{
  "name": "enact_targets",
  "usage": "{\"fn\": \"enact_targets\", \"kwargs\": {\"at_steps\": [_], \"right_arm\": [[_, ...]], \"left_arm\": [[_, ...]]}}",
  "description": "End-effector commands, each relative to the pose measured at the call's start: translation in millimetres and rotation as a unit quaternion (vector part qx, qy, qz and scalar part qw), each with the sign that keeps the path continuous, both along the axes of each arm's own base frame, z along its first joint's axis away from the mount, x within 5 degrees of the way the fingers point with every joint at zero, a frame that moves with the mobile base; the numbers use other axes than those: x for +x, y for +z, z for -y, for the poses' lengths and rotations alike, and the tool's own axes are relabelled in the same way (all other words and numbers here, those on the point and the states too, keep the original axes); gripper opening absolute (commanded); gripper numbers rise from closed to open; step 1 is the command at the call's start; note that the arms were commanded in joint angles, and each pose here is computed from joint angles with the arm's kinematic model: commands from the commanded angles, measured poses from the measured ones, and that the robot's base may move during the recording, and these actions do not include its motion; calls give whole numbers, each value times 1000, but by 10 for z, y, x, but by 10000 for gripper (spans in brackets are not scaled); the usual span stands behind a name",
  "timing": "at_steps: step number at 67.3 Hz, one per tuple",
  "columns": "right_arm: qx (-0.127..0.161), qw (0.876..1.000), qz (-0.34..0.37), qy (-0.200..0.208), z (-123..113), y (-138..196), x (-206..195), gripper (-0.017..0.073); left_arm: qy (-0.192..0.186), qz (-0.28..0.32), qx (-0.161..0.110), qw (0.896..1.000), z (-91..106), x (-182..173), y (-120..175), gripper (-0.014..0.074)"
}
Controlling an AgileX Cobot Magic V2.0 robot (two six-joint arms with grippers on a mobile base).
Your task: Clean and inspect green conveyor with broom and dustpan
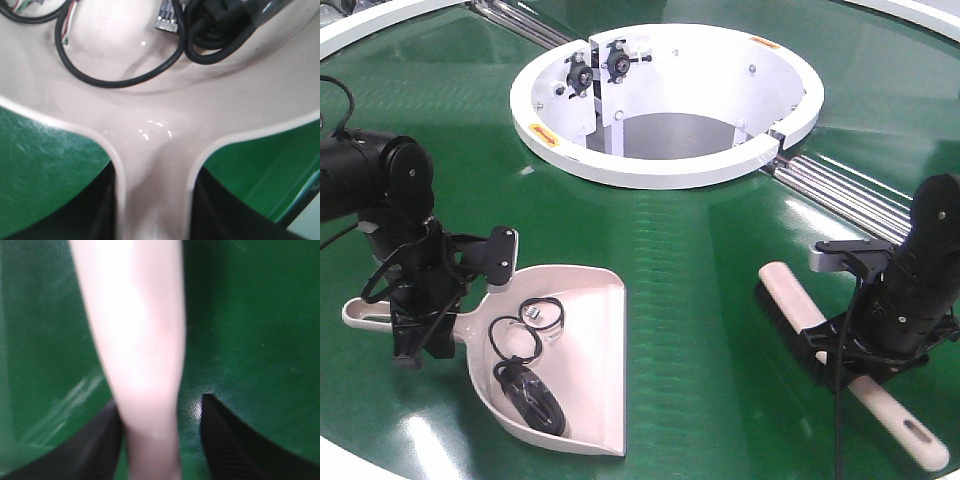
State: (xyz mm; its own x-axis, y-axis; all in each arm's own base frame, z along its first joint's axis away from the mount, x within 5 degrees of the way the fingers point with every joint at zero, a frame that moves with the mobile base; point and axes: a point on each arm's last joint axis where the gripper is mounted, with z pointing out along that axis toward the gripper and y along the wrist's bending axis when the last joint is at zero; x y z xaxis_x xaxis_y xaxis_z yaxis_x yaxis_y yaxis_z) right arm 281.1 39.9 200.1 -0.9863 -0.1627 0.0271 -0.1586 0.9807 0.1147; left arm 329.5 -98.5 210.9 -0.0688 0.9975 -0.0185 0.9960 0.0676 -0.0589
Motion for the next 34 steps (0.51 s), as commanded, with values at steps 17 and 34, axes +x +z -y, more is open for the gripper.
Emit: {"fn": "enact_targets", "kwargs": {"at_steps": [17,34], "right_arm": [[6,998,63,-2,20,319,-24,484],[21,985,169,-6,35,816,-231,484]], "left_arm": [[74,17,-28,997,45,-52,262,556],[115,50,-41,991,3,-198,592,580]]}}
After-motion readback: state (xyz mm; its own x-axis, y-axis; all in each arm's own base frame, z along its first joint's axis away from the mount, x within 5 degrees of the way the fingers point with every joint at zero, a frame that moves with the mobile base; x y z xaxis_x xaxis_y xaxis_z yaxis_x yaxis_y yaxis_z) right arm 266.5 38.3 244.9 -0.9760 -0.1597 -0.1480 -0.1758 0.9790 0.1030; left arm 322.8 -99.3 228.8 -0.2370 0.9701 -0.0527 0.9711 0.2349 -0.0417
